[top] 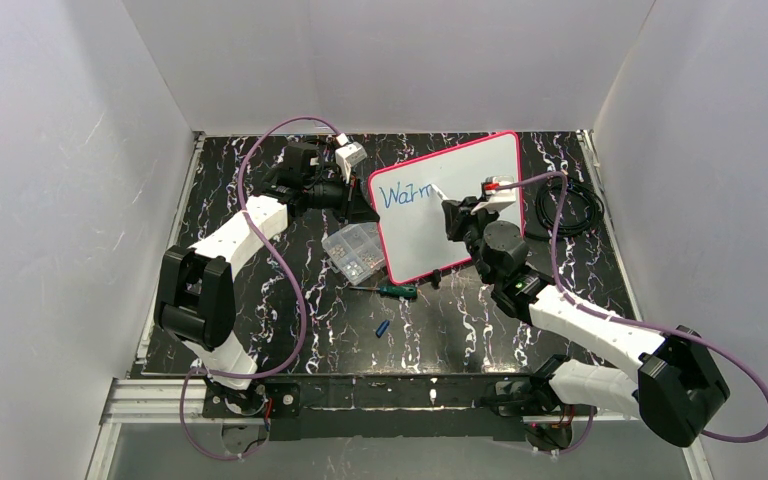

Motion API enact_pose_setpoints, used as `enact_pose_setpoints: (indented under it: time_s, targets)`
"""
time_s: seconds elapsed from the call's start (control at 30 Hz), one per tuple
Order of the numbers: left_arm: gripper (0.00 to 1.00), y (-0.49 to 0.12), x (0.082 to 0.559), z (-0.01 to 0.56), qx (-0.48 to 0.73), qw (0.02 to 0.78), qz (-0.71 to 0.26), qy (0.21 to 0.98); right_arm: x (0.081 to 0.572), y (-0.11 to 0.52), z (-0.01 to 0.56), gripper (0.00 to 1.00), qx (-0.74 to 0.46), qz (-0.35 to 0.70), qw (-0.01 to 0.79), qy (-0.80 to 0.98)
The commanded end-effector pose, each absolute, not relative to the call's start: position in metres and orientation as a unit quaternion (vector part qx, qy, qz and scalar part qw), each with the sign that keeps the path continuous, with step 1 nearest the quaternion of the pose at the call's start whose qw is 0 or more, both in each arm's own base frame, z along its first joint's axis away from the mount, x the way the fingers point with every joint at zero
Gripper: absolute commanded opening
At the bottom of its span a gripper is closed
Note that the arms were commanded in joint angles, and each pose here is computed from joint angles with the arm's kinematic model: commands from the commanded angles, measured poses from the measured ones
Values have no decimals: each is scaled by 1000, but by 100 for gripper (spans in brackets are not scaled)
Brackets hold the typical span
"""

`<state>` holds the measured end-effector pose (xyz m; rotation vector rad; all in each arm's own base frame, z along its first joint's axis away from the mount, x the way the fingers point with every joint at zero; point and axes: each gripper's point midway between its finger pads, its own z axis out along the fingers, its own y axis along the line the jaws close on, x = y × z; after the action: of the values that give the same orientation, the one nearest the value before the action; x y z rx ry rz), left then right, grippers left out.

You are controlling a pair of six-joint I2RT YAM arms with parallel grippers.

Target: Write a sentence on the whiteboard

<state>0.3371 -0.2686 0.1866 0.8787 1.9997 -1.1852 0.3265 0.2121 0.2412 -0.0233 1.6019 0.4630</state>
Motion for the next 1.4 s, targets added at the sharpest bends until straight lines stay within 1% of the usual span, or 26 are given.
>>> enact_pose_setpoints:
  time_s: [0.0, 0.3, 0.6, 0.83, 1.13, 1.37]
  targets:
    - [0, -272, 325, 217, 367, 343, -459, 733, 332, 198, 262, 1, 23, 188, 698, 691]
    - [0, -272, 325, 217, 367, 343, -460, 732, 328, 205, 244, 1, -4, 189, 675, 713]
    - [0, -273, 325, 218, 367, 343, -460, 732, 317, 198, 221, 1, -3, 189, 655, 732]
    - [0, -272, 325, 217, 366, 343, -460, 733, 316, 197, 229, 1, -2, 193, 660, 726]
    - [0, -272, 325, 218, 366, 343, -460, 732, 318, 196, 268, 1, 0, 200, 690, 696]
    - [0, -272, 324, 218, 366, 343, -460, 732, 327, 199, 269, 1, -3, 193, 696, 692]
